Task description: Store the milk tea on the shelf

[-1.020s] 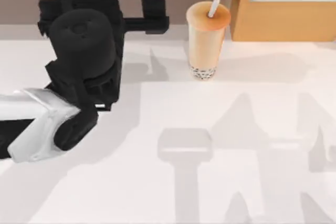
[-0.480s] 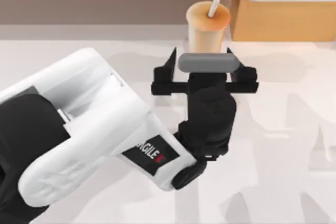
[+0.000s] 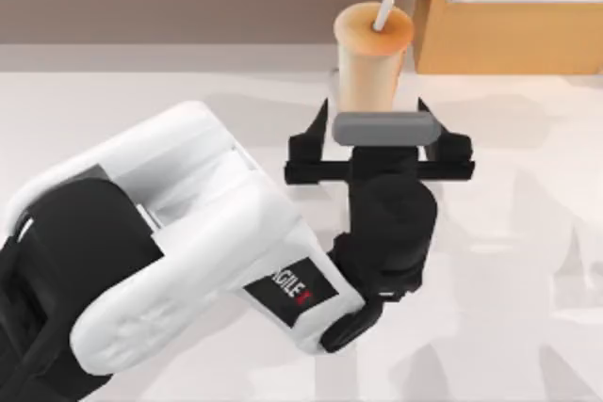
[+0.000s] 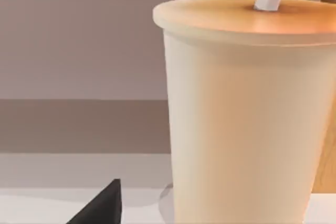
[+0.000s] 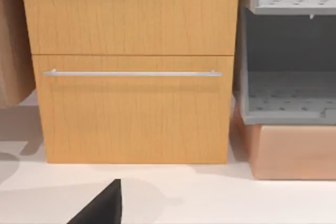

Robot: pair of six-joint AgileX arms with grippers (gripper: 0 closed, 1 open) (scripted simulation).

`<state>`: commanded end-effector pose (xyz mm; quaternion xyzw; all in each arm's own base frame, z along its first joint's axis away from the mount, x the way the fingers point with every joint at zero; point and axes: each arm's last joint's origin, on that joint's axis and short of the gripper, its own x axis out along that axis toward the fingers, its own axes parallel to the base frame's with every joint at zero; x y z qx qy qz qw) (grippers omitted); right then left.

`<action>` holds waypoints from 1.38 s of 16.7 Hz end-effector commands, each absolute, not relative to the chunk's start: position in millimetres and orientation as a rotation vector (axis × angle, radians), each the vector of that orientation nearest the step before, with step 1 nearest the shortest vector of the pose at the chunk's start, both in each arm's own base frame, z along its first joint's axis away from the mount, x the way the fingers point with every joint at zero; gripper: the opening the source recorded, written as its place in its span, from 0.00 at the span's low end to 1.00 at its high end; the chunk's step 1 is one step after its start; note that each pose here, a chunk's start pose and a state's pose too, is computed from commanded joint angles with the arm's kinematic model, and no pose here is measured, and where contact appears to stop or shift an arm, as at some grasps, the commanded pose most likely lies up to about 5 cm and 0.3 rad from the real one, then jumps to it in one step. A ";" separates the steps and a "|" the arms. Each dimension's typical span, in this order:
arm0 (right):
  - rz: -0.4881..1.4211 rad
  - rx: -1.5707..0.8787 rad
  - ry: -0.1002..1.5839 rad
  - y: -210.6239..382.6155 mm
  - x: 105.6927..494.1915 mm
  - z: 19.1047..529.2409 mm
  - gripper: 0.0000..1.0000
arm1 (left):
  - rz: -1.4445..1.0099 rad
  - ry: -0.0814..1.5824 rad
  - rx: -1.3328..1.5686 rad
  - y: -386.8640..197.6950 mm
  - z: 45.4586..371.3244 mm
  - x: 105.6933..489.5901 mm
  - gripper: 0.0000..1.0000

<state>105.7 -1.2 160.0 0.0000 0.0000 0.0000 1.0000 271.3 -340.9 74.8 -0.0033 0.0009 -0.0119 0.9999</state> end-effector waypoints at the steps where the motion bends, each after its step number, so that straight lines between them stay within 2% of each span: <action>1: 0.000 0.000 0.000 -1.2 105.7 160.0 1.00 | -0.024 0.001 -0.007 -341.1 74.9 272.1 1.00; 10: 0.000 0.000 0.000 -1.2 105.7 160.0 1.00 | -0.026 -0.002 -0.011 -345.5 75.1 343.8 1.00; 15: 0.000 0.000 0.000 -1.2 105.7 160.0 1.00 | -0.026 -0.001 -0.011 -344.7 75.3 350.2 1.00; 23: 0.000 0.000 0.000 -1.2 105.7 160.0 1.00 | -0.026 -0.001 -0.011 -344.7 75.3 350.2 0.40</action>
